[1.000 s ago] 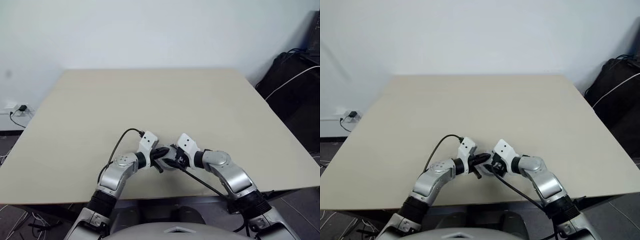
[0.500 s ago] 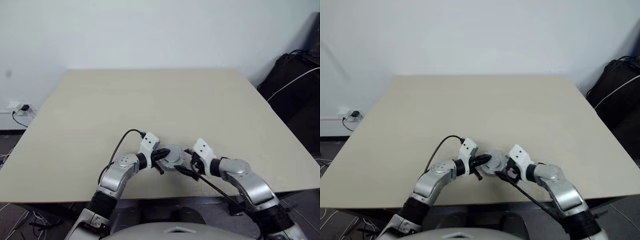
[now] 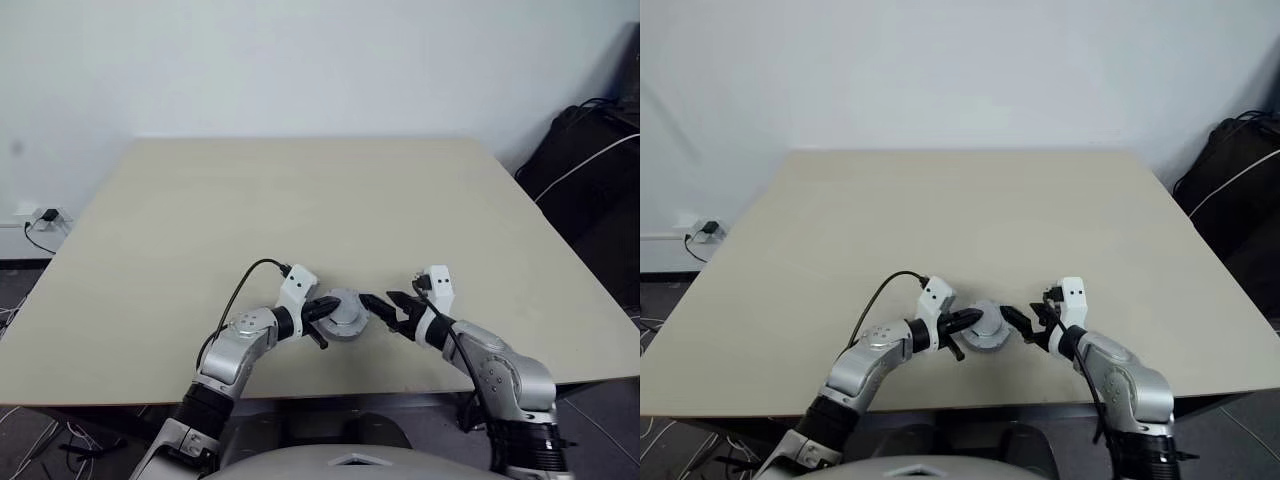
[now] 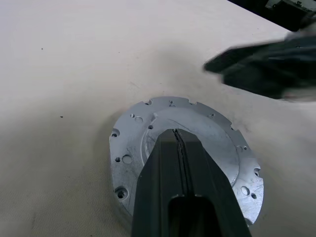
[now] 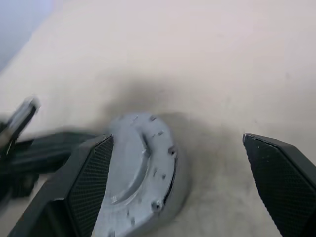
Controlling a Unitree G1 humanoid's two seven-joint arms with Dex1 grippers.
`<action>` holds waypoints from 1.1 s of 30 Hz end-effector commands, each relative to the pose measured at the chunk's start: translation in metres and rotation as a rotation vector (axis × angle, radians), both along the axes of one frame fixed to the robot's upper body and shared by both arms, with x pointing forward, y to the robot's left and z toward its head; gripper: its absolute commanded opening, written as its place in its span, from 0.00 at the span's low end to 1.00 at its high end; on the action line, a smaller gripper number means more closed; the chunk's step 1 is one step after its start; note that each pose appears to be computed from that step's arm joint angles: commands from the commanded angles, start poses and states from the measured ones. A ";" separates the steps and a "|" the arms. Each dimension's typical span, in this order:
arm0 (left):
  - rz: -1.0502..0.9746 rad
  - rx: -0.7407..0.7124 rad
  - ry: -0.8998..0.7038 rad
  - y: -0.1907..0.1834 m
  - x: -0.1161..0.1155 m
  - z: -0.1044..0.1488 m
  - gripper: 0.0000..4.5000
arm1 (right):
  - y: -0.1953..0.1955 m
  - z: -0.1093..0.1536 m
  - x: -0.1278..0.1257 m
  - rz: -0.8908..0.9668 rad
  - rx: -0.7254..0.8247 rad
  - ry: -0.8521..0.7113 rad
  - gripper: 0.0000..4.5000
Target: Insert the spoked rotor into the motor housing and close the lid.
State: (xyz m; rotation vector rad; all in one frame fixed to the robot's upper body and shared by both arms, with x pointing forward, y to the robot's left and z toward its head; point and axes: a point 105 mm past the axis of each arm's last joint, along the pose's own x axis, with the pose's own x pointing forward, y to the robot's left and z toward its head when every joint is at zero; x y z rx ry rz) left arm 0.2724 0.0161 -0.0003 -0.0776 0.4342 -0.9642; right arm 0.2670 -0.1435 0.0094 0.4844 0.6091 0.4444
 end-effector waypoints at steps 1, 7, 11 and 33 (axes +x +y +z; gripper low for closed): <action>0.004 0.012 0.011 0.001 -0.001 -0.003 0.00 | 0.007 0.001 0.004 -0.055 0.098 0.064 0.99; 0.013 0.015 0.011 0.002 0.000 -0.003 0.00 | 0.020 -0.001 0.006 -0.083 0.220 0.155 0.99; 0.018 0.013 0.011 0.003 0.000 -0.003 0.00 | 0.024 -0.004 0.001 -0.078 0.303 0.231 0.99; 0.019 0.009 0.018 0.002 -0.003 -0.004 0.00 | 0.050 -0.011 -0.021 -0.086 0.574 0.394 0.99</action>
